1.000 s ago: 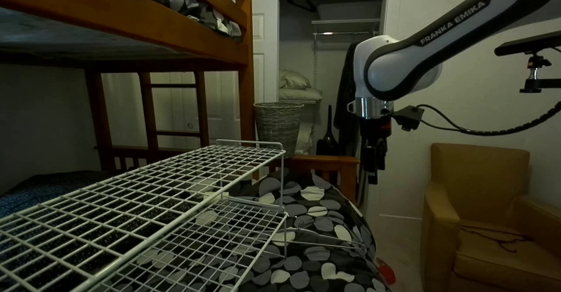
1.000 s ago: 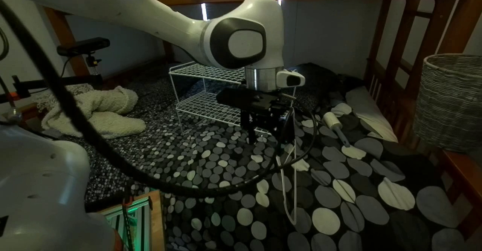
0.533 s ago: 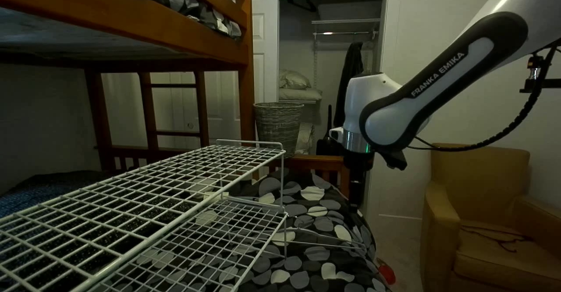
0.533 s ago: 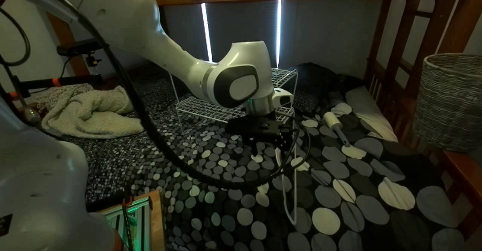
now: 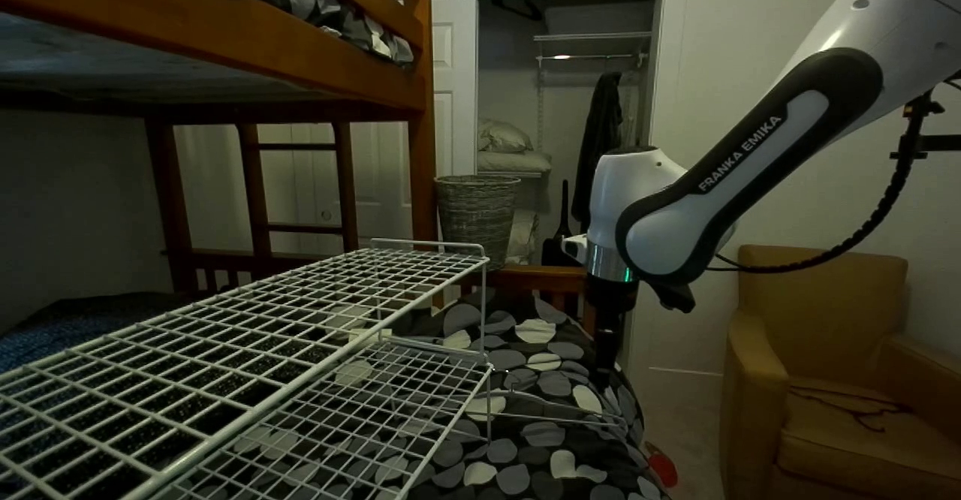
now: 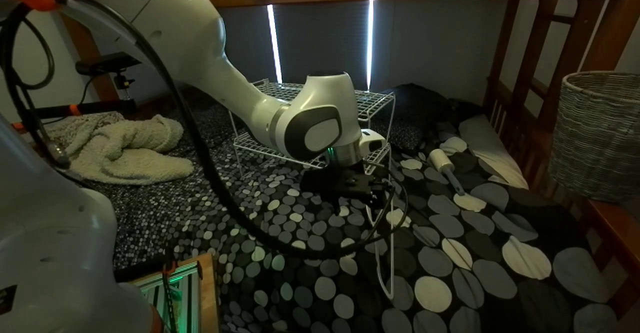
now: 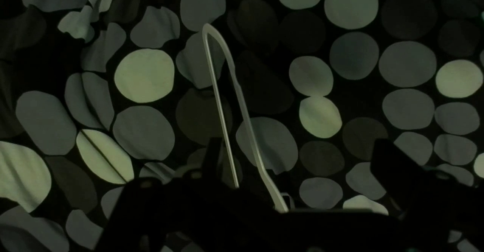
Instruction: Hang the hanger on the shoe rack
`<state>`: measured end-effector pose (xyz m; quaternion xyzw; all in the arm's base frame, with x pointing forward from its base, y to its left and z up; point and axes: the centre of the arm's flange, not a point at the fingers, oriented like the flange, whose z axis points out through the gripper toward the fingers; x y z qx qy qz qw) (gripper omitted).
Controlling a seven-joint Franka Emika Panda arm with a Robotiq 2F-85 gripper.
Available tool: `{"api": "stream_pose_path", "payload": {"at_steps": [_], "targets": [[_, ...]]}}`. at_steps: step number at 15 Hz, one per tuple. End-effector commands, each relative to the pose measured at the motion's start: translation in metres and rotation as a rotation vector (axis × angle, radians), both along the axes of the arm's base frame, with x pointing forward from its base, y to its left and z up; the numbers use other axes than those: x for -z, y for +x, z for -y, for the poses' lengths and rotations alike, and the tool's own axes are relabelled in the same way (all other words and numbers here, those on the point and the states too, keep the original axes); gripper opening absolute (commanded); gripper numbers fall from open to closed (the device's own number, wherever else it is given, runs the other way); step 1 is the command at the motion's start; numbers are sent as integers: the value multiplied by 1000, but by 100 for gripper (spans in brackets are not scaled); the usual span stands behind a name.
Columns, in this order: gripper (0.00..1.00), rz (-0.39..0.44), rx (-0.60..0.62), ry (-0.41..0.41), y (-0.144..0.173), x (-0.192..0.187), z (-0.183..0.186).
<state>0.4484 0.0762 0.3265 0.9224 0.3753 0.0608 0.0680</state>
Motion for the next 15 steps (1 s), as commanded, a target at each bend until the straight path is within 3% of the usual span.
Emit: {"api": "stream_pose_path", "payload": {"at_steps": [1,9,13,15], "targets": [[100,5,-77,-6,4,33,3],[100,185,-161,105,19,90,10],[99,195,-133,135,27,109,10],[94,191,-137,147,31,117,6]]}}
